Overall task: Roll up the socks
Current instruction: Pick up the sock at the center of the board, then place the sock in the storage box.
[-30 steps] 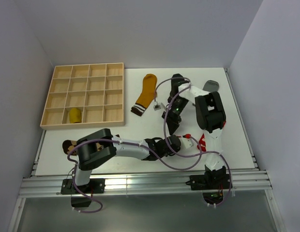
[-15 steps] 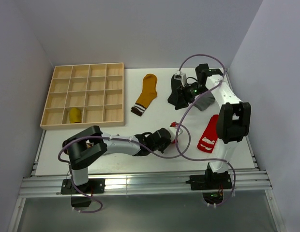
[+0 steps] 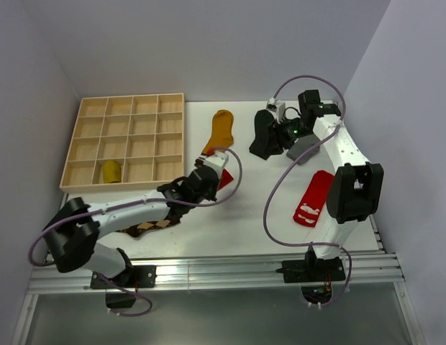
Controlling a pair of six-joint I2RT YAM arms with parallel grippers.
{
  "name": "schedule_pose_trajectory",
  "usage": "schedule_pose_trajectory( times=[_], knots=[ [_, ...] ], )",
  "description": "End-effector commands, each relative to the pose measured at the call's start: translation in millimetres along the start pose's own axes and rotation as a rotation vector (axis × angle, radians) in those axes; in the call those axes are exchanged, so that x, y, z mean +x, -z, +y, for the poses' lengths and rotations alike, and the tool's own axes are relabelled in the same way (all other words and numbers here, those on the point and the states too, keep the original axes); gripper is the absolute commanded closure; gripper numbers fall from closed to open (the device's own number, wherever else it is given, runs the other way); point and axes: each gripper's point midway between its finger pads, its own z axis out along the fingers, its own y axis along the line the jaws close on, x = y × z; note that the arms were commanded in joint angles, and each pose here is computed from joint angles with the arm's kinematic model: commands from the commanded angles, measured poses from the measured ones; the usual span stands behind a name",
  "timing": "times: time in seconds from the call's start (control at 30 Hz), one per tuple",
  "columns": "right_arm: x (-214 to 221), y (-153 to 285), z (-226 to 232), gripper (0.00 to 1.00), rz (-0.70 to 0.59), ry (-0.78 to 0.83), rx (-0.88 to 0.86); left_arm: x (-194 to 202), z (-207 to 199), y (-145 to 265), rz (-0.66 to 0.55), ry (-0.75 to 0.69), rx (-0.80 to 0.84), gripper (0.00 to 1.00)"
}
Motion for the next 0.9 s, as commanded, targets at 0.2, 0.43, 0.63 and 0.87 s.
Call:
schedule_pose_trajectory(
  times=[0.2, 0.43, 0.63, 0.87],
  knots=[
    [-25.1, 33.7, 7.6, 0.46, -0.077, 0.064, 0.102, -80.8, 131.4, 79.4, -0.178, 0.194, -0.494, 1.00],
    [-26.8, 40.3, 6.7, 0.47, -0.093, 0.086, 0.149, -70.6, 221.0, 140.3, -0.154, 0.331, -0.914, 1.00],
    [-28.5, 44.3, 11.9, 0.47, -0.104, 0.099, 0.152, -28.2, 250.1, 138.6, 0.031, 0.320, -1.086, 1.00],
    [-20.3, 40.4, 12.9, 0.47, -0.100, 0.102, 0.142, 8.8, 262.8, 99.3, 0.191, 0.343, -1.139, 1.00]
  ],
)
